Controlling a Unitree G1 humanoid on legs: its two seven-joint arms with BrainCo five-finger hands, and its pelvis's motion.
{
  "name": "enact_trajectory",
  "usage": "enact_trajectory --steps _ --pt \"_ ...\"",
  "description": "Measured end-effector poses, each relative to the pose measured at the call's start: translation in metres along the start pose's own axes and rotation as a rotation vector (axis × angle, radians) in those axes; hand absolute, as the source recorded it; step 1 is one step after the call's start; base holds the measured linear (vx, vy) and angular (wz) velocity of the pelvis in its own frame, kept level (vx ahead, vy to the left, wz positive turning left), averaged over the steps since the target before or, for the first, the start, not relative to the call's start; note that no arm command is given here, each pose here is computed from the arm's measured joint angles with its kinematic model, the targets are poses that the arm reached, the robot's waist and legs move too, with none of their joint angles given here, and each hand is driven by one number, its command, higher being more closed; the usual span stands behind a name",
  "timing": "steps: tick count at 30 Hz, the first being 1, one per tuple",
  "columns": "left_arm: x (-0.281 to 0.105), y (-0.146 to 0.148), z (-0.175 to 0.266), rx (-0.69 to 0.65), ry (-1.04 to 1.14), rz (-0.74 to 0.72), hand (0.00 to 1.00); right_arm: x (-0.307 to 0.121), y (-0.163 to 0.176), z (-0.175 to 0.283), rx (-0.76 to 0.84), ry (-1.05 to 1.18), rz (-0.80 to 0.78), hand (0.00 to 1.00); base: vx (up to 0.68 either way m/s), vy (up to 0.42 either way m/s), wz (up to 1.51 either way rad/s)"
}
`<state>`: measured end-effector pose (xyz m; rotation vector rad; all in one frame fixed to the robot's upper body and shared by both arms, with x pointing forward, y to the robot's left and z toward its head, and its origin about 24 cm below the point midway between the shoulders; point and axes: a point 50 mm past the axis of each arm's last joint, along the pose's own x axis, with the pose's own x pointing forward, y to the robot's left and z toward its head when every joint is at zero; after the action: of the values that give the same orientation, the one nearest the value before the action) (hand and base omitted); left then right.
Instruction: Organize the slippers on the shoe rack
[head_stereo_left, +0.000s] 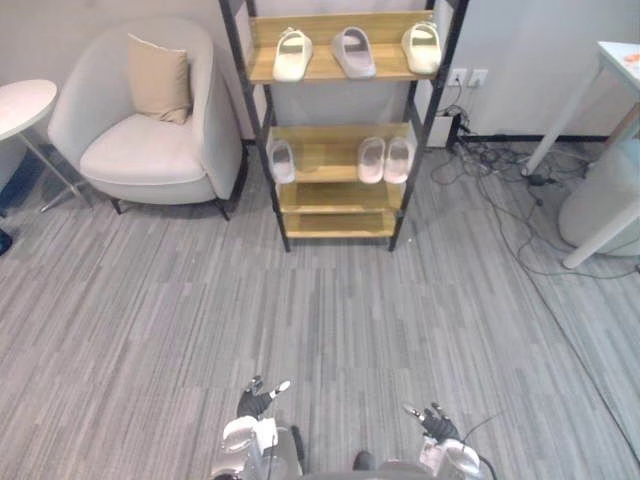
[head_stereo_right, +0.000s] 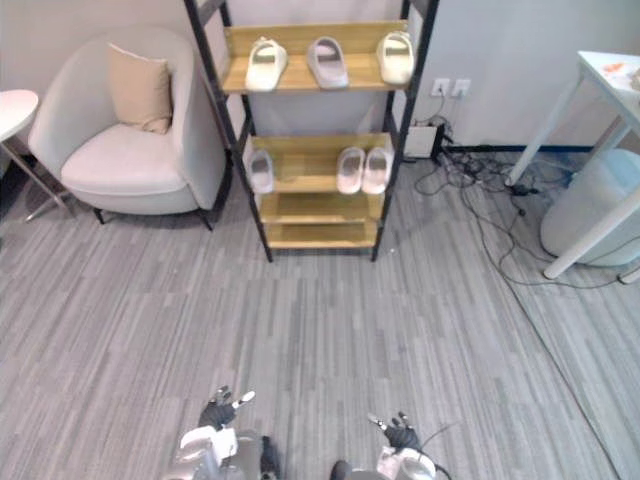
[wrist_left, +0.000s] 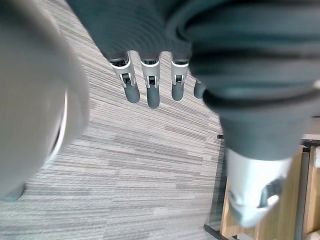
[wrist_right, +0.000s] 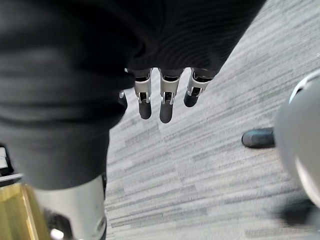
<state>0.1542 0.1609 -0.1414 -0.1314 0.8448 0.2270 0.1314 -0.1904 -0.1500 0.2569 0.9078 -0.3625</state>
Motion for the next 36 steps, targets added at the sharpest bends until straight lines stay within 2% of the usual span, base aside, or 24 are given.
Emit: enact_trajectory --steps 6,14,18,21,25,33,36 --pt "0.001 0.009 -0.004 0.064 0.026 0.002 0.00 -0.003 0.014 -0.012 0.016 0.037 0.034 0.00 0.54 0.125 -0.50" --pt "0.002 0.005 -0.007 0.116 0.069 -0.019 0.00 -0.001 0.011 -0.004 0.009 0.010 0.041 0.00 0.34 -0.067 0.47" --pt "-0.001 0.011 -0.016 0.114 0.096 0.000 0.00 -0.001 0.003 -0.006 -0.004 0.023 0.022 0.00 0.37 -0.258 0.51" --pt "-0.003 0.002 -0.022 0.084 0.118 -0.015 0.00 0.002 -0.007 0.003 -0.013 0.003 -0.001 0.00 0.39 -0.295 0.17" --pt "-0.001 0.004 -0.012 -0.007 0.072 0.017 0.00 -0.002 -0.016 -0.004 -0.040 0.020 -0.016 0.00 0.25 -0.224 0.44" --pt "0.000 -0.004 -0.006 0.029 0.038 -0.021 0.00 -0.002 -0.014 -0.005 -0.027 0.022 -0.027 0.00 0.24 -0.006 -0.02" --pt "0.002 0.009 -0.002 0.053 0.034 0.004 0.00 -0.003 -0.001 -0.015 0.000 0.050 -0.005 0.00 0.43 0.131 -0.10"
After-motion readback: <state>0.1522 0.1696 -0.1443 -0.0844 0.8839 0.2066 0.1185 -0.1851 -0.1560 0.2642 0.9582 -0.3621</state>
